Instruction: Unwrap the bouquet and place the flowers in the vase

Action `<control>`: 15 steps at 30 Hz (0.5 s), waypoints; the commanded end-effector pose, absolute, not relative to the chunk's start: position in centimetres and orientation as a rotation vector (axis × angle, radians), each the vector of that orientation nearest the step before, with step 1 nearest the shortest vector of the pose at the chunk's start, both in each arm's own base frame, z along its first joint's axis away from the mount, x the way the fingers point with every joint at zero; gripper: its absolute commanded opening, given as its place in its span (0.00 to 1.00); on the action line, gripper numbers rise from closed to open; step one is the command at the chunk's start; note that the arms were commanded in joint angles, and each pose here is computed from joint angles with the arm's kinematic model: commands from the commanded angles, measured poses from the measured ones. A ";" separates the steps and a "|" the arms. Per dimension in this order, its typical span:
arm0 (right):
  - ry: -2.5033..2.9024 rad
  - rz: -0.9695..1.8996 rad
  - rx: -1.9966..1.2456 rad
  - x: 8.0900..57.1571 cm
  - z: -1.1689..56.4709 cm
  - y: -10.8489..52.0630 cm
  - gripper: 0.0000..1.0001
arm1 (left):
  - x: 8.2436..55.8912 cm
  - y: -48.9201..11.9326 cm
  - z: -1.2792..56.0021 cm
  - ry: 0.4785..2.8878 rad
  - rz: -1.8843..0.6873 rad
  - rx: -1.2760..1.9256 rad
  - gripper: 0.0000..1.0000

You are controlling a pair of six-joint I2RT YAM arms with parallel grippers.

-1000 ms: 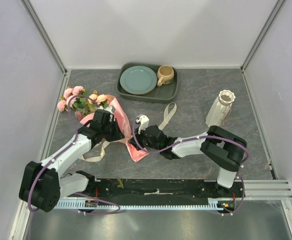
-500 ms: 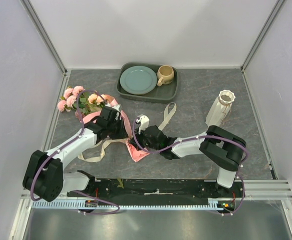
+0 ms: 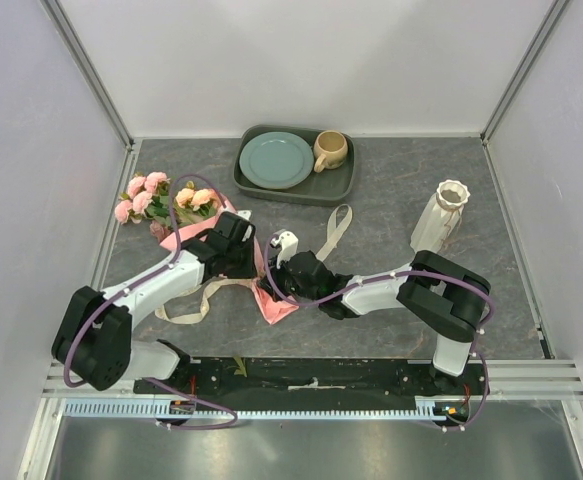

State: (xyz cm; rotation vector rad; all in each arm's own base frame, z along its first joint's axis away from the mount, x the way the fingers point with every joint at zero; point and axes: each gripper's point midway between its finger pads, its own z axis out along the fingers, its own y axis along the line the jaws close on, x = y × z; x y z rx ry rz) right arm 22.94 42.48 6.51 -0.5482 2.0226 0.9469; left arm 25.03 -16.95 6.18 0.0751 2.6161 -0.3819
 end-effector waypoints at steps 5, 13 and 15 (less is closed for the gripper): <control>2.056 0.929 -0.556 22.8 5.3 42.2 0.00 | 23.9 -15.7 5.2 2.671 -0.243 0.137 0.27; 2.059 0.924 -0.552 22.8 5.2 42.2 0.00 | 23.5 -15.5 3.5 2.733 -0.192 0.147 0.26; 2.062 0.922 -0.553 22.8 5.1 42.2 0.00 | 23.5 -15.8 3.6 2.729 -0.202 0.156 0.21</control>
